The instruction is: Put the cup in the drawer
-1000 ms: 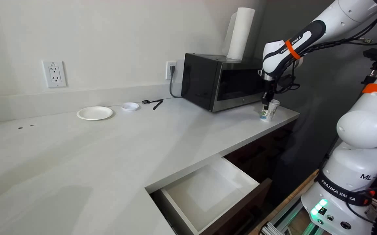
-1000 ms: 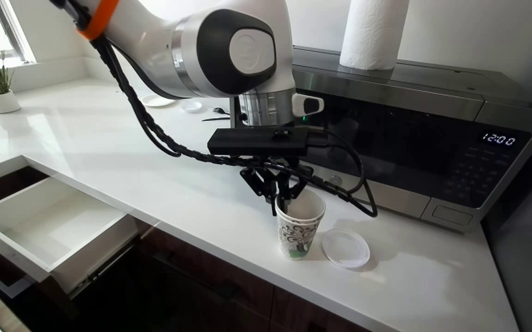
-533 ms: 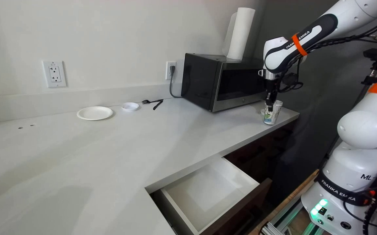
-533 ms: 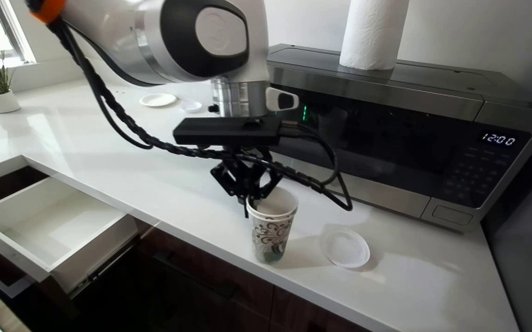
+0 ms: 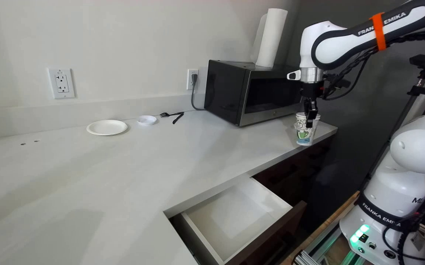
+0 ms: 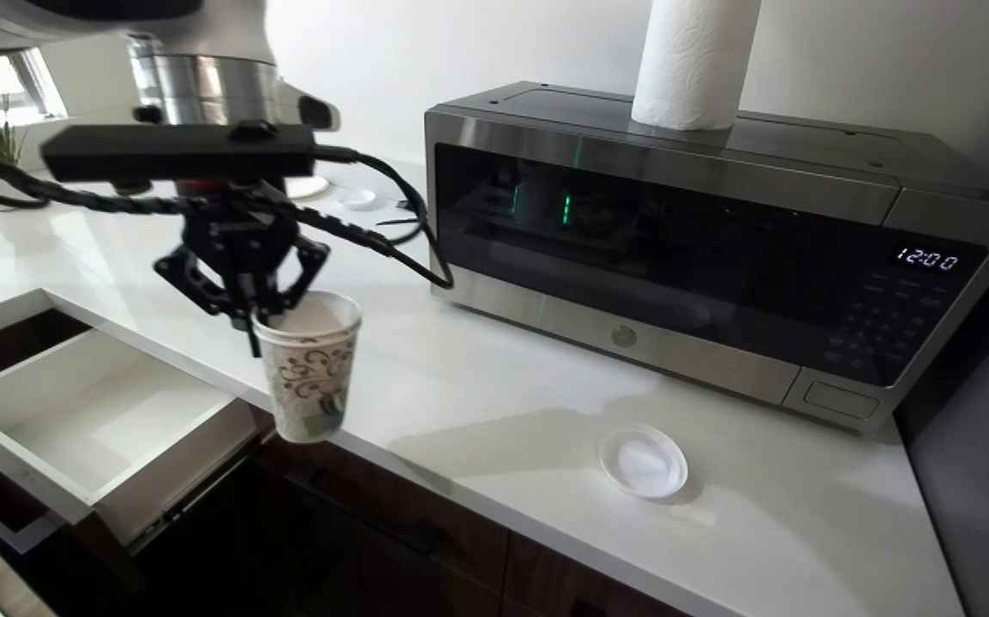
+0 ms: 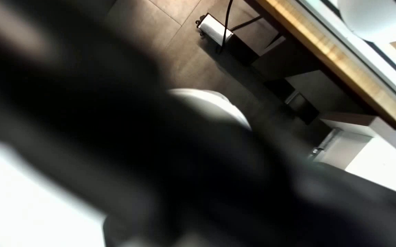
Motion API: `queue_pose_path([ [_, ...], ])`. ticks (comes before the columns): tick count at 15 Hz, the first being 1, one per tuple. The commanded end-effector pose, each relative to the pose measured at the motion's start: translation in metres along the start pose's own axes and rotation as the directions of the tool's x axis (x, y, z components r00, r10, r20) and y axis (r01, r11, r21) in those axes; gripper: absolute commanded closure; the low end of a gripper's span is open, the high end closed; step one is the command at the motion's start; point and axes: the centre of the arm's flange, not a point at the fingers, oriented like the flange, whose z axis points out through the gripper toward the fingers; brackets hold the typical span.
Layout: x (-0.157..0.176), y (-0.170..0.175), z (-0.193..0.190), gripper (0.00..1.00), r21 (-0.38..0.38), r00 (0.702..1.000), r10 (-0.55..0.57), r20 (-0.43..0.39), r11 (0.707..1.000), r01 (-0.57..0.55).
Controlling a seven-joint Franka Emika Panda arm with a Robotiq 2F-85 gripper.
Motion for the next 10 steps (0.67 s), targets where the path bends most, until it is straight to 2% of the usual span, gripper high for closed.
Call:
queue_pose_path([
  [1,0.003,-0.019,-0.012,0.96,-0.007,0.998,-0.055,-0.004,0.998,0.055],
  [4,0.001,-0.043,-0.034,0.96,-0.041,0.992,-0.123,-0.028,0.992,0.122],
  [6,0.038,-0.070,-0.031,0.99,-0.041,0.955,-0.297,-0.006,0.954,0.297],
  [8,0.066,-0.105,-0.031,0.99,-0.048,0.919,-0.394,-0.025,0.918,0.393],
  [10,0.090,-0.139,-0.028,0.99,-0.060,0.869,-0.494,-0.038,0.869,0.491],
])
